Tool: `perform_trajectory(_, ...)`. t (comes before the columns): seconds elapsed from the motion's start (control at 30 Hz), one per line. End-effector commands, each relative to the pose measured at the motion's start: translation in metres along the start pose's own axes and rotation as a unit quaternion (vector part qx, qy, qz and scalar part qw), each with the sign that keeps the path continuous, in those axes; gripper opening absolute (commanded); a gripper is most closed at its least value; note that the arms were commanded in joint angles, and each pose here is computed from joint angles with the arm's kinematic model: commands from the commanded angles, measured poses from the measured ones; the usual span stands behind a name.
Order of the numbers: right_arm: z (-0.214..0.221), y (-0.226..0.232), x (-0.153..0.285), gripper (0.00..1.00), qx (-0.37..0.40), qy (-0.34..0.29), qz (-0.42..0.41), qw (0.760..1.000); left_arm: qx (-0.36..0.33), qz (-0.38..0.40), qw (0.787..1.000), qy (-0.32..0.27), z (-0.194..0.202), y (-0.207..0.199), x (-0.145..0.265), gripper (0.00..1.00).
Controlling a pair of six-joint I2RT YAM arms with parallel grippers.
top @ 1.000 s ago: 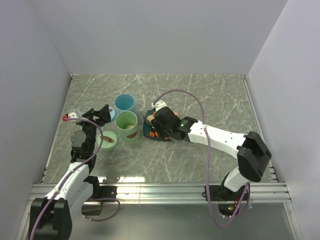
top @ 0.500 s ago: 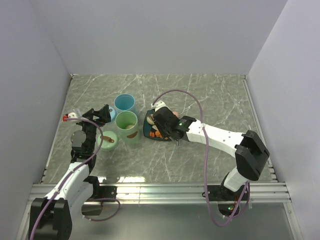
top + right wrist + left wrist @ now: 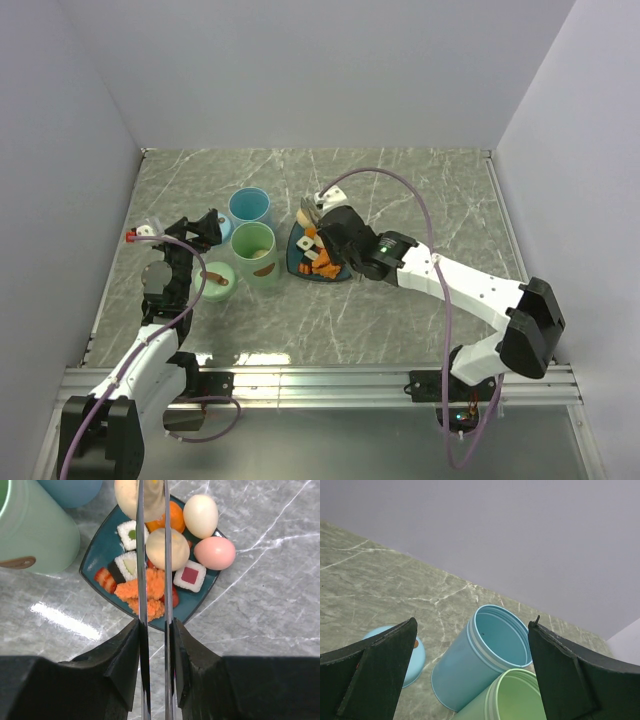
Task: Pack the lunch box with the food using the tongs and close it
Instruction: Pick up the food using the clamp, then place the food into the lunch box
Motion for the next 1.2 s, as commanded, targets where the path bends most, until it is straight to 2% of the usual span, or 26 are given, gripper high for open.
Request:
perform_trajectory(0.0,-0.039,-0.002,0.02,0.37,-0.019,-0.068,0.0,0.998,0.008,0.012,1.0,-0.021,-0.011,-0.006,-0.001,1.0)
perform_trajectory(0.3,-0.072,0.033,0.058,0.37,0.004,-0.139,-0.078,0.987,0.007,0.01,1.0,-0.019,-0.01,-0.005,-0.003,0.99)
perform_trajectory(0.6,-0.078,0.076,0.072,0.38,0.044,-0.155,-0.139,0.977,0.007,0.009,1.0,-0.017,-0.01,-0.005,-0.003,0.99)
perform_trajectory(0.77,-0.074,0.088,0.067,0.4,0.06,-0.142,-0.149,0.977,0.007,0.009,1.0,-0.017,-0.01,-0.005,-0.003,0.99)
perform_trajectory(0.87,-0.072,0.093,0.065,0.42,0.069,-0.134,-0.151,0.977,0.007,0.009,1.0,-0.018,-0.01,-0.005,-0.003,0.99)
perform_trajectory(1.03,-0.073,0.094,0.065,0.57,0.072,-0.136,-0.145,0.977,0.007,0.01,1.0,-0.018,-0.01,-0.006,-0.003,1.0)
perform_trajectory(1.17,-0.074,0.093,0.068,0.61,0.071,-0.144,-0.145,0.976,0.007,0.01,1.0,-0.019,-0.01,-0.006,-0.003,0.99)
Point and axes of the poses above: each gripper's point midway between its finger pads, its own x axis back along the fingers, its own y axis along the line the jaws close on, z = x × y, the point moved 1 cm from there along x, back along the fingers, and after that the axes turned 3 degrees about x, right-handed, at the moved point
